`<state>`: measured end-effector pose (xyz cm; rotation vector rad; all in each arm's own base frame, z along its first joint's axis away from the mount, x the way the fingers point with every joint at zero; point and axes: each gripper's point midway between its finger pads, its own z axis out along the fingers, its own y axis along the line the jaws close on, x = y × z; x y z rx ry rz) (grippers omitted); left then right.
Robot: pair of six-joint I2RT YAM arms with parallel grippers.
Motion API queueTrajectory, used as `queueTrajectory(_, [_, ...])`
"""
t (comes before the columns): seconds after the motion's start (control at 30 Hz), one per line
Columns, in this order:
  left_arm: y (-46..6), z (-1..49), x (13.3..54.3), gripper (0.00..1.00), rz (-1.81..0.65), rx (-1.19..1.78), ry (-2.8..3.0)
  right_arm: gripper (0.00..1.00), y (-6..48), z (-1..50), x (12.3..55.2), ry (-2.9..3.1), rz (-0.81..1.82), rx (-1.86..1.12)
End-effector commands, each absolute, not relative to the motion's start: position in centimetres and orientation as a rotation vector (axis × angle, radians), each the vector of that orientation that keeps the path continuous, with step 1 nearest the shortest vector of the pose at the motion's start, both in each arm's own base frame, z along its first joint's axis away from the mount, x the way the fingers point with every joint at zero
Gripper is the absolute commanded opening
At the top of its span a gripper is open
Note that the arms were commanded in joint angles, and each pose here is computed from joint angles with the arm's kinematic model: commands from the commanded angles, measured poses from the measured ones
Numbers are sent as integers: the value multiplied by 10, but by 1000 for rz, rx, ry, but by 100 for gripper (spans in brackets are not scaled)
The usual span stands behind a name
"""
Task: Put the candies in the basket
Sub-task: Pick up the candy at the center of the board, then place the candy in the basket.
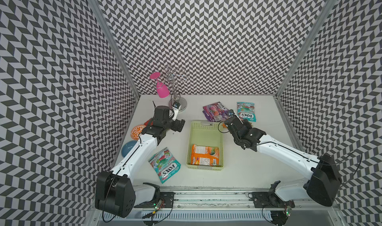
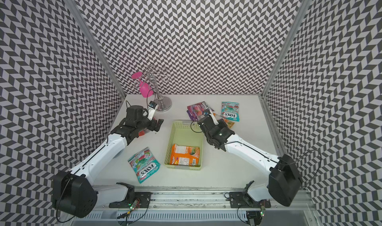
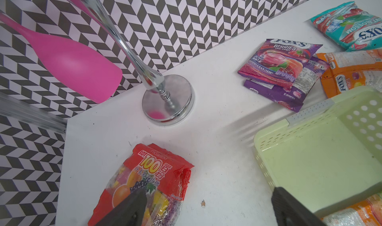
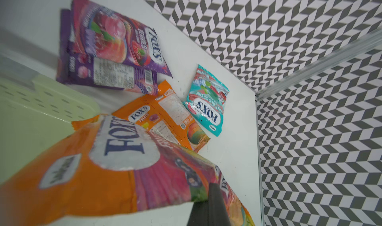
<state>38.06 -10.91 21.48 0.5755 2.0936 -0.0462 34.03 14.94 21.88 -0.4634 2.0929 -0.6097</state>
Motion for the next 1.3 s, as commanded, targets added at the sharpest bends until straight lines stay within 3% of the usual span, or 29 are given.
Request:
queueTrajectory(0.0, [-115, 237, 383, 99, -51, 583, 2027, 0, 176, 244, 336, 2054, -520, -456])
queueTrajectory(0.57, [-97, 242, 388, 99, 9, 509, 2032, 0, 294, 234, 319, 2090, -301, -646])
queueTrajectory(0.77, [-86, 244, 391, 99, 56, 461, 2028, 0, 310, 215, 320, 2132, -283, -674])
queueTrajectory(1.27, [-78, 248, 392, 99, 72, 424, 2020, 0, 308, 147, 336, 2274, -538, -652])
